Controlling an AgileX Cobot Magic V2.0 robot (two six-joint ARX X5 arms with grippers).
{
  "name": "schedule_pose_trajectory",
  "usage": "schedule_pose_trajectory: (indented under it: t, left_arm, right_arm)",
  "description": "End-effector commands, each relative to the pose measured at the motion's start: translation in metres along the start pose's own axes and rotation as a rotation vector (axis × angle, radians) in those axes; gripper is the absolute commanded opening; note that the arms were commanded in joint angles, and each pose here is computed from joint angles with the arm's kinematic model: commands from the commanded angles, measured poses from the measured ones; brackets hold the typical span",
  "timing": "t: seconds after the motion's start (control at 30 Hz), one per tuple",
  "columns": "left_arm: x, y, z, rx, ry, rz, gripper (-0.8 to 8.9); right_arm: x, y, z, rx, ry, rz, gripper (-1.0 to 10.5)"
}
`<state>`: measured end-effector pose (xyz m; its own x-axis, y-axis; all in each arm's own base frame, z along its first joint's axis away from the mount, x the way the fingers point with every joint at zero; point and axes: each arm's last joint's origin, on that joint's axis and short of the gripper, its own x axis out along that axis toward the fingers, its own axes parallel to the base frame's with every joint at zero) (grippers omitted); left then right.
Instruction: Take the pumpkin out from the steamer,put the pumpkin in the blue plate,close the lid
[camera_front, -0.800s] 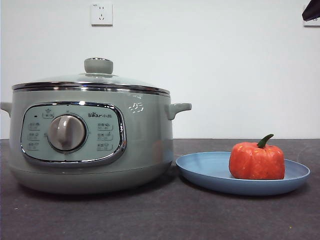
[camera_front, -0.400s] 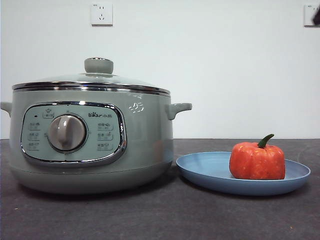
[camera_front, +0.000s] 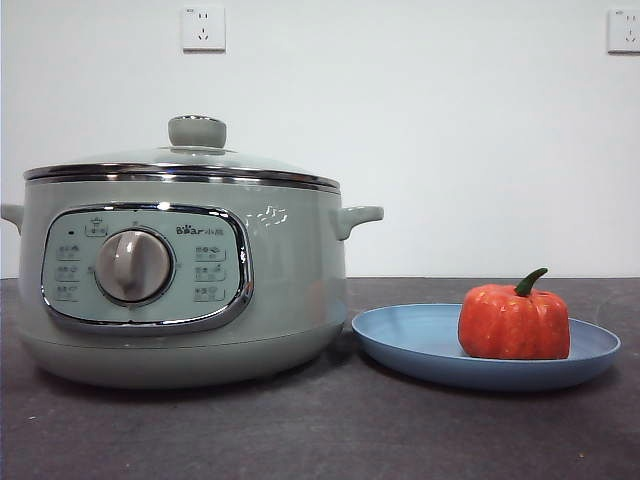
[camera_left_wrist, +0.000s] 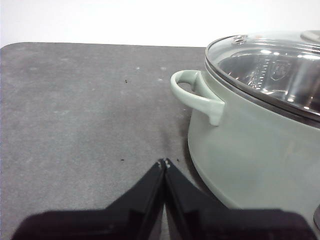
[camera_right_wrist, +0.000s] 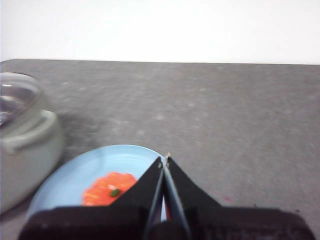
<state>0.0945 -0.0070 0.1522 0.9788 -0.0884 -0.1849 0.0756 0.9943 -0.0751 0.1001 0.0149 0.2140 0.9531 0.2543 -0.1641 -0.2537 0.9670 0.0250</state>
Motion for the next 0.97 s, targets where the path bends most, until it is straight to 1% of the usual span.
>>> schedule_pose_trajectory:
  t: [0.03,0.23,0.33,0.4,0.5,0.97]
  left_arm:
    - [0.001,0.0,-0.004,-0.007,0.021,-0.001,-0.03]
    - [0.001,0.0,-0.004,-0.007,0.021,-0.001,-0.03]
    - [0.001,0.0,-0.004,-0.008,0.021,-0.001,-0.03]
    - [0.001,0.0,-0.004,-0.008,0.021,-0.001,-0.03]
    - [0.001,0.0,-0.004,-0.007,0.021,-0.001,-0.03]
    - [0.001,0.0,-0.004,-0.007,0.021,-0.001,-0.03]
  right_arm:
    - [0.005,-0.002,-0.026,-0.004,-0.02,-0.011,-0.2]
    - [0.007,-0.002,-0.054,0.016,-0.022,-0.017,-0.2]
    - [0.008,-0.003,-0.062,0.057,-0.011,-0.037,-0.2]
    - [0.008,-0.003,-0.066,0.068,0.022,-0.042,-0.2]
    - [0.008,-0.003,-0.069,0.072,0.051,-0.045,-0.2]
    - [0.009,-0.003,-0.069,0.073,0.06,-0.043,-0.2]
